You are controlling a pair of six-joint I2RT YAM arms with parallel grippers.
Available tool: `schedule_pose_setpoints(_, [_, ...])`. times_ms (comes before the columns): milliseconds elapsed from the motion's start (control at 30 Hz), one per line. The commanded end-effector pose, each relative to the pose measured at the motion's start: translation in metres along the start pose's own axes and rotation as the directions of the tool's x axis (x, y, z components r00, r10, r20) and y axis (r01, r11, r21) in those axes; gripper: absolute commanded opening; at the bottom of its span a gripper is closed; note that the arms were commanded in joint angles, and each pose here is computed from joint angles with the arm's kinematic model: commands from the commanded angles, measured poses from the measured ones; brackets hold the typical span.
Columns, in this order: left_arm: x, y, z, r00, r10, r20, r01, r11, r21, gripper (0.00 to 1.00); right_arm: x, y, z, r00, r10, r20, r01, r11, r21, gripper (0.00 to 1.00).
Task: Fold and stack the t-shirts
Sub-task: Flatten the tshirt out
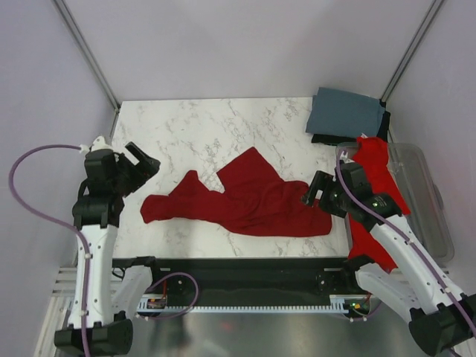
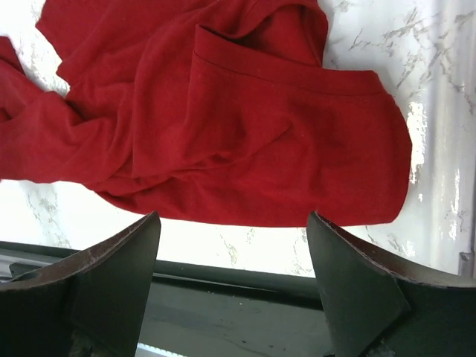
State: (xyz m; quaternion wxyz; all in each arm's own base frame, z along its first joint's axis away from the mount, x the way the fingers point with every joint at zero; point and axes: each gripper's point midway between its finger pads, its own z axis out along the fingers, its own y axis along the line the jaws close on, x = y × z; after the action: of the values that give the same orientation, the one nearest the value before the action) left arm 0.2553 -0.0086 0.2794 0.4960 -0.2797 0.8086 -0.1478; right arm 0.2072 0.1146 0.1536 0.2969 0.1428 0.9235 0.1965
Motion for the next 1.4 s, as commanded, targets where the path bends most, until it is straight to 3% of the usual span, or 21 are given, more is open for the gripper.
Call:
schedule_pose_setpoints(0, [0.041,0.013,0.03,0.982,0.049,-0.181,-0.05,0.999,0.0,0.92,-0.02,0.023,-0.002,0.999,0.001,0.041,0.001,0.998,-0.063,0.87])
schedule_pose_setpoints(267, [0.056,0.026,0.039,0.969,0.154,-0.195,-0.152,0.988,0.027,0.89,-0.044,0.067,0.043,0.985,-0.175,-0.007,0.174,0.981,-0.082,0.89])
schedule_pose_setpoints(333, [0.066,0.031,0.039,0.96,0.182,-0.213,-0.178,0.983,0.041,0.88,-0.061,0.084,0.067,0.976,-0.219,-0.005,0.218,0.974,-0.06,0.89])
schedule_pose_setpoints(367, [0.069,0.033,0.038,0.959,0.186,-0.213,-0.182,0.983,0.039,0.86,-0.056,0.085,0.092,0.965,-0.257,-0.057,0.255,0.966,-0.033,0.89])
schedule_pose_setpoints(433, [0.073,0.034,0.036,0.963,0.18,-0.202,-0.174,0.984,0.049,0.86,-0.08,0.11,0.108,0.956,-0.294,-0.023,0.293,0.955,-0.04,0.89])
schedule_pose_setpoints(467, [0.075,0.034,0.034,0.968,0.176,-0.179,-0.169,0.984,0.056,0.86,-0.073,0.108,0.138,0.942,-0.327,-0.083,0.326,0.945,-0.017,0.89])
schedule_pose_setpoints(500, [0.076,0.033,0.033,0.97,0.174,-0.17,-0.164,0.984,0.068,0.86,-0.091,0.129,0.144,0.939,-0.341,-0.048,0.339,0.94,-0.037,0.89])
schedule_pose_setpoints(567, [0.078,0.032,0.03,0.973,0.178,-0.147,-0.166,0.982,0.091,0.86,-0.091,0.12,0.189,0.926,-0.363,-0.104,0.368,0.929,0.035,0.88])
schedule_pose_setpoints(700, [0.077,0.032,0.03,0.974,0.185,-0.132,-0.174,0.98,0.092,0.86,-0.124,0.143,0.237,0.907,-0.413,-0.081,0.418,0.906,0.066,0.86])
schedule_pose_setpoints(767, [0.077,0.03,0.031,0.973,0.191,-0.13,-0.178,0.979,0.102,0.85,-0.115,0.134,0.272,0.895,-0.428,-0.127,0.441,0.891,0.106,0.86])
schedule_pose_setpoints(1033, [0.079,0.026,0.031,0.972,0.196,-0.129,-0.181,0.976,0.121,0.81,-0.122,0.132,0.32,0.884,-0.45,-0.122,0.465,0.871,0.156,0.82])
schedule_pose_setpoints(1167, [0.081,0.022,0.03,0.97,0.205,-0.129,-0.187,0.972,0.141,0.81,-0.11,0.135,0.332,0.873,-0.47,-0.131,0.486,0.861,0.148,0.74])
schedule_pose_setpoints(1267, [0.083,0.021,0.029,0.968,0.213,-0.135,-0.193,0.97,0.149,0.81,-0.092,0.141,0.334,0.862,-0.482,-0.156,0.502,0.854,0.137,0.56])
schedule_pose_setpoints(1300, [0.082,0.021,0.029,0.968,0.212,-0.132,-0.192,0.97,0.146,0.81,-0.09,0.14,0.334,0.863,-0.48,-0.158,0.5,0.855,0.139,0.56])
schedule_pose_setpoints(1367, [0.082,0.021,0.029,0.969,0.213,-0.129,-0.194,0.97,0.145,0.81,-0.078,0.142,0.334,0.854,-0.491,-0.171,0.514,0.846,0.137,0.47])
